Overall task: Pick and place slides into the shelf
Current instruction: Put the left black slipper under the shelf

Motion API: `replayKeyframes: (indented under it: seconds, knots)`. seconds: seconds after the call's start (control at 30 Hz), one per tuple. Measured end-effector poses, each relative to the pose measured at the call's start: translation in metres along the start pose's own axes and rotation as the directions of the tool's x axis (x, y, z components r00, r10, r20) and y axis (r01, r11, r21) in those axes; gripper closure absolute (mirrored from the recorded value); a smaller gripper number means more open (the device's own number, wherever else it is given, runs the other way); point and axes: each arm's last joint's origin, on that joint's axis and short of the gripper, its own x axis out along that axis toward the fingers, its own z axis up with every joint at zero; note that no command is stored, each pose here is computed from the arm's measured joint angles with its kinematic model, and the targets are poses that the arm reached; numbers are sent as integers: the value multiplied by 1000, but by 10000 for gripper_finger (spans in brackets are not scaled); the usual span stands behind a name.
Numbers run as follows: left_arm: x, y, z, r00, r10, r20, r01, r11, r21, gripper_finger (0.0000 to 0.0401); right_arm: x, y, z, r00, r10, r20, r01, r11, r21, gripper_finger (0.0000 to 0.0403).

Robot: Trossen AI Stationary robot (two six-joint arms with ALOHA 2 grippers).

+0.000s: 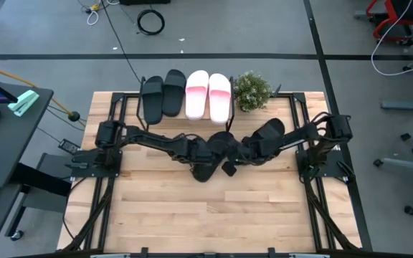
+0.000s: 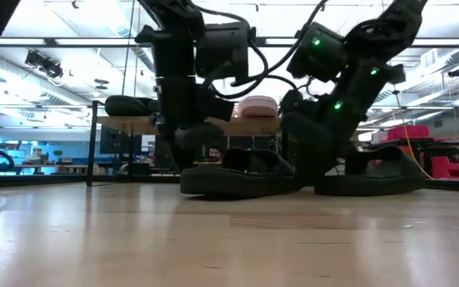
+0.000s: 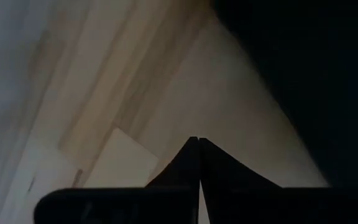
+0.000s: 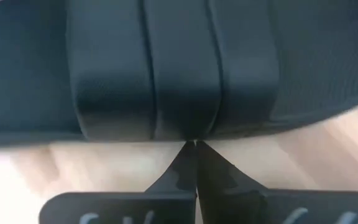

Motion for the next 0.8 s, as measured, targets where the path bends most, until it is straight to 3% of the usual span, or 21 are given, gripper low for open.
replayKeyframes:
  seconds: [0.17,0.33,0.63,0.8]
  knots:
    - [-5,-12,2,995,-80,57,79,997,13,396,16,-7,15,996,29,85,-30,1000,7,402]
    - [-10,-25,-1,985,-154,71,151,987,51,389,24,-2,25,995,61,74,-59,998,-23,403]
    - [-12,-22,-13,997,-83,-13,83,994,66,392,10,13,32,1000,-11,15,13,993,-118,403]
    - [-18,-28,-25,997,-57,-49,61,995,84,394,-14,30,22,1000,24,18,-21,992,-126,403]
